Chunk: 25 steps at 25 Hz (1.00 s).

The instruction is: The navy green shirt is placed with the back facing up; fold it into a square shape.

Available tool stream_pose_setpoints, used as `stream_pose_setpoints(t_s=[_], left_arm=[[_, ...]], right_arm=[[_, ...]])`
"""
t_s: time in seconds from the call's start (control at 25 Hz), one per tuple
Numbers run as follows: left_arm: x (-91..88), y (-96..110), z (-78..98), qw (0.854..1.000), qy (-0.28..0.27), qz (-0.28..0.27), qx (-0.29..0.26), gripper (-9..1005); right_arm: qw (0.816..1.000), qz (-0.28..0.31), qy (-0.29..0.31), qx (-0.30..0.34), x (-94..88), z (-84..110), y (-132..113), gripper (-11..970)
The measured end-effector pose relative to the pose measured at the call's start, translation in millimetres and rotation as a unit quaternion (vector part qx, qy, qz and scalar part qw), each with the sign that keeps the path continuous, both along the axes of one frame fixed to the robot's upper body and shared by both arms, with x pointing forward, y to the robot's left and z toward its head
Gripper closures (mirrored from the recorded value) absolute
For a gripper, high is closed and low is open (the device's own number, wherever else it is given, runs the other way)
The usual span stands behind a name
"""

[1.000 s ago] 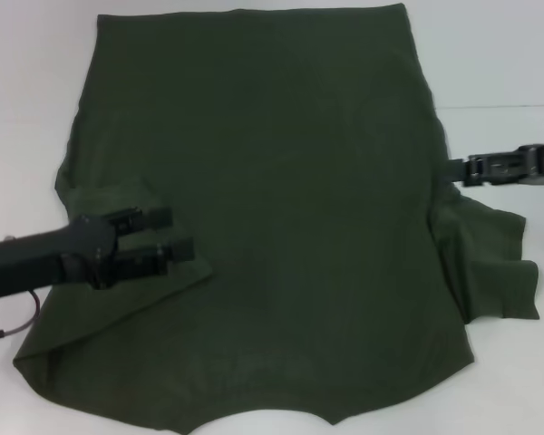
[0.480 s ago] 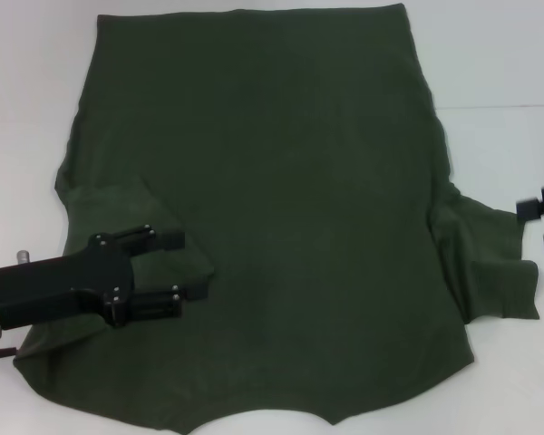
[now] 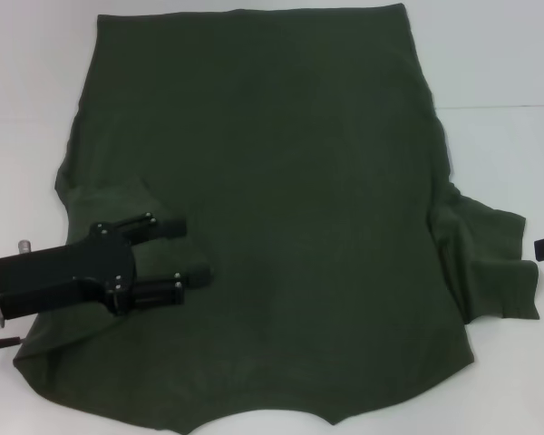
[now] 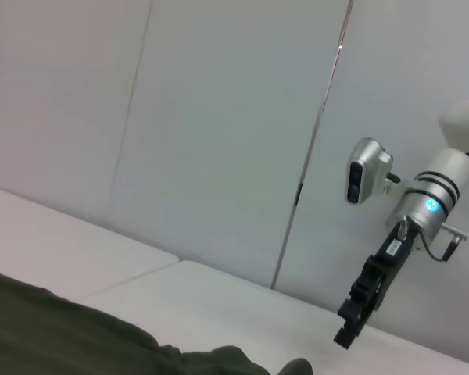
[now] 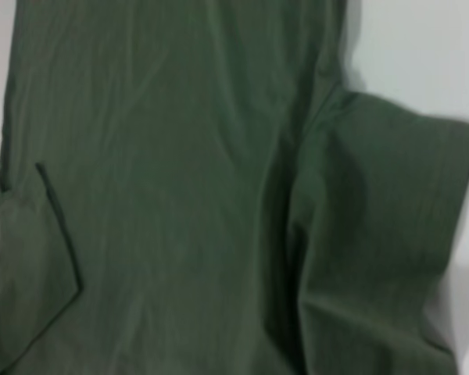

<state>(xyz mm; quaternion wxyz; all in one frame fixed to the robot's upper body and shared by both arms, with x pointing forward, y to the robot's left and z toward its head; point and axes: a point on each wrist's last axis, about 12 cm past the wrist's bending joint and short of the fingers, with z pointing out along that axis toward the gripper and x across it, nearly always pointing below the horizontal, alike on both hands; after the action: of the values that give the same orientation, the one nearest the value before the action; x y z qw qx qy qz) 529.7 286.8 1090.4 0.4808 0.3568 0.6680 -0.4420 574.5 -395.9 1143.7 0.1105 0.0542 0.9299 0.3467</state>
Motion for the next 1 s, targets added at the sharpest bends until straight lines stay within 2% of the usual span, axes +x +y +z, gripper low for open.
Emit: stream_pose_setpoints(t_s=[1.0], left_arm=[[5.4,-8,-2.1,1.000,0.002,0.011,0.000,136]], right_arm=[[0.998,0.002,-0.045,-0.043,14.8,-28.6,14,15]])
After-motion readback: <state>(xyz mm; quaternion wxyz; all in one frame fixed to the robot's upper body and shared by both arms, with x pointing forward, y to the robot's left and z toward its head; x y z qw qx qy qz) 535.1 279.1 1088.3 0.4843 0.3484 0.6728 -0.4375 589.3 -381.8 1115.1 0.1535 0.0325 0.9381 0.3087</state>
